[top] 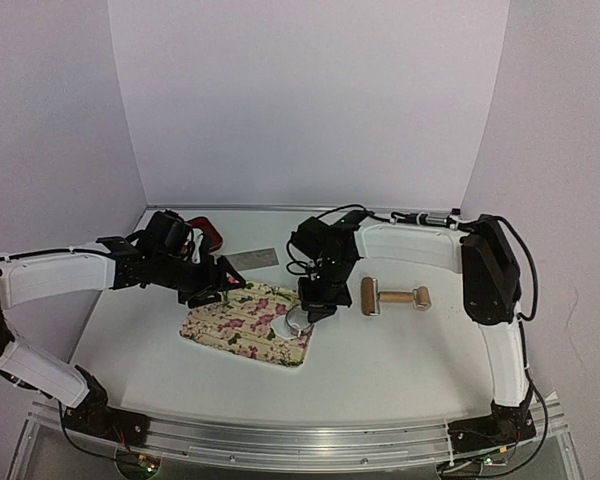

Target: Roll out the dumpling wrappers from the dough

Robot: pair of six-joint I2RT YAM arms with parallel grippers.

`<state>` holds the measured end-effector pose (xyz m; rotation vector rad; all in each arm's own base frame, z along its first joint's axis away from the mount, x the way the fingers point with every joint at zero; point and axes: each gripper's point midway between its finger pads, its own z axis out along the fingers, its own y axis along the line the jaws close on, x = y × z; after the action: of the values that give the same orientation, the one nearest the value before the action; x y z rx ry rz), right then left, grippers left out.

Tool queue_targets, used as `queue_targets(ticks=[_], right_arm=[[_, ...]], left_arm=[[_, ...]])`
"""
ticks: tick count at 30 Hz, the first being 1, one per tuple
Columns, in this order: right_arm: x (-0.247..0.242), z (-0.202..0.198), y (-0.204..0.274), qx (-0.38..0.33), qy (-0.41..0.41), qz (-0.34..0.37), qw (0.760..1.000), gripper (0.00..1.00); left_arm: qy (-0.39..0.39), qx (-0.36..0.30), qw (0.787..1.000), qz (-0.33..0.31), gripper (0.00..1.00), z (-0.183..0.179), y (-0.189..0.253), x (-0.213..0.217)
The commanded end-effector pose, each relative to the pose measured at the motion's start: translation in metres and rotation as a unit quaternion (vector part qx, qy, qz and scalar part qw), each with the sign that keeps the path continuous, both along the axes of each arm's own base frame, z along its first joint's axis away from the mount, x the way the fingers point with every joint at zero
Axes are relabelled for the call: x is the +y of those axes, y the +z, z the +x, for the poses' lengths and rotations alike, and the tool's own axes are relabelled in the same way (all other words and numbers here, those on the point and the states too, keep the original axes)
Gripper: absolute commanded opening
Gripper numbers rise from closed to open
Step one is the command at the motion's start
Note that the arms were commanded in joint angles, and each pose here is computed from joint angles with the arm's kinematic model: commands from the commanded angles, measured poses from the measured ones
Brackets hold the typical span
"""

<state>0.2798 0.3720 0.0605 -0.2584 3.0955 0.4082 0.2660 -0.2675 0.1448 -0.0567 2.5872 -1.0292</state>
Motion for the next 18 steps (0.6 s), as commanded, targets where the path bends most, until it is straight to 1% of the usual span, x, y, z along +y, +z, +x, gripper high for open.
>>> queue_targets(ticks=[1, 5, 10, 18], right_arm=[[0.014, 0.007, 0.002, -0.009, -0.020, -0.006, 1.000, 0.00], [0.024, 0.010, 0.002, -0.013, -0.016, -0.001, 1.000, 0.00], [0.024, 0.010, -0.005, -0.012, -0.013, -0.007, 1.000, 0.00], [0.029, 0.014, -0.014, -0.008, -0.009, -0.011, 1.000, 0.00]], left_arm=[[0.040, -0.019, 0.998, -0.054, 0.74, 0.013, 0.011, -0.020], [0.024, -0.007, 0.999, -0.042, 0.73, 0.011, -0.003, -0.035], [0.007, 0.002, 0.999, -0.031, 0.69, 0.009, -0.018, -0.048], [-0.011, 0.002, 0.999, -0.031, 0.59, 0.018, -0.023, -0.064]])
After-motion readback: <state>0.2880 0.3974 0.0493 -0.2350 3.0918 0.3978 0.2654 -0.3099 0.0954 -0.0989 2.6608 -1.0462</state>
